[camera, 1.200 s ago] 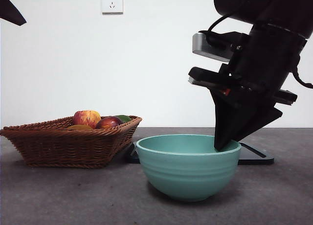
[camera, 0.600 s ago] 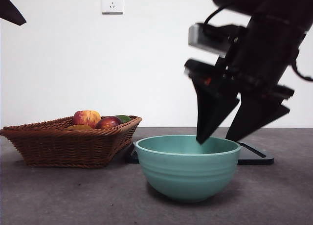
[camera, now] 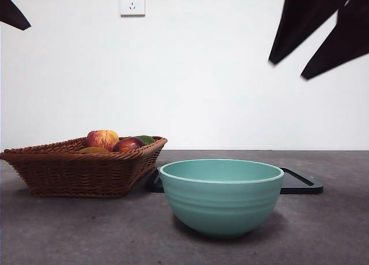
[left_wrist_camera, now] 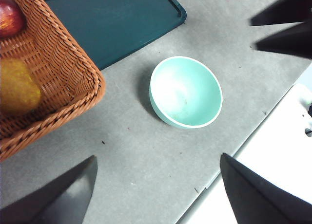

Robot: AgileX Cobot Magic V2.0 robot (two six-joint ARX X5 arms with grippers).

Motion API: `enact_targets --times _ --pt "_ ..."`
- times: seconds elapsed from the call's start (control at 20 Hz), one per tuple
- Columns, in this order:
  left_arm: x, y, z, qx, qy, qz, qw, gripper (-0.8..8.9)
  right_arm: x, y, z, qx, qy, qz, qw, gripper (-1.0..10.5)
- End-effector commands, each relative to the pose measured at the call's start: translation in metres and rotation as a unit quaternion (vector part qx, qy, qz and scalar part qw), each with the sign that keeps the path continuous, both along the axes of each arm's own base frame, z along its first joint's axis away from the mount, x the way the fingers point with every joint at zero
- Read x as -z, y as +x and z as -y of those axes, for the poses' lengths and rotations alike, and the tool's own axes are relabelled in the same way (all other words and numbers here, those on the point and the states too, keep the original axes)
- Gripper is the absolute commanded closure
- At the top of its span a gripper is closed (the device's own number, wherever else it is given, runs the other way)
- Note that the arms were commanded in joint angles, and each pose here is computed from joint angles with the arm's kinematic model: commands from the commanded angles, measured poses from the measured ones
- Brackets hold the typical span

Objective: Pick up the wifruite, put it on the bowl, pick up the plate, put it on desk

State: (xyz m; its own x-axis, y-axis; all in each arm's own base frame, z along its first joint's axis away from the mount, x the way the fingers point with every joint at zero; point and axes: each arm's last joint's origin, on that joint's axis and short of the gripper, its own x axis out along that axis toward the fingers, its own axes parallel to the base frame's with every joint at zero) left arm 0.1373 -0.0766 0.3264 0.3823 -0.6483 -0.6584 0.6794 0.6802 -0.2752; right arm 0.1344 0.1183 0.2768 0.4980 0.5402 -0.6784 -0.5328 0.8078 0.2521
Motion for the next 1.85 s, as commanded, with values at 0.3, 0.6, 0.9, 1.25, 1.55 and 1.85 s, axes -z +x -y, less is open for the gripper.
enact_targets --times 0.3,0.6,0.9,1.25,1.55,1.85 --pt "-0.004 0.001 0.001 0.008 -0.002 0.008 1.0 4.11 -0.017 -0.033 0.017 -0.097 0.079 -0.035 0.991 6.7" --pt "-0.004 0.001 0.001 0.008 -0.002 0.008 1.0 4.11 -0.016 -0.039 0.021 -0.108 0.077 -0.054 0.99 6.7" --pt "-0.004 0.001 0.001 0.008 -0.002 0.008 1.0 4.11 -0.016 -0.039 0.021 -0.108 0.077 -0.054 0.99 6.7" --pt "-0.004 0.001 0.001 0.008 -0.002 0.008 1.0 8.04 -0.016 -0.039 0.021 -0.108 0.077 -0.054 0.99 9.4" --pt "-0.004 0.001 0.001 0.008 -0.002 0.009 1.0 8.05 -0.016 -0.039 0.021 -0.108 0.077 -0.054 0.99 9.4" --pt "-0.004 0.001 0.001 0.008 -0.002 0.009 1.0 8.05 -0.016 -0.039 0.021 -0.108 0.077 -0.054 0.99 9.4"
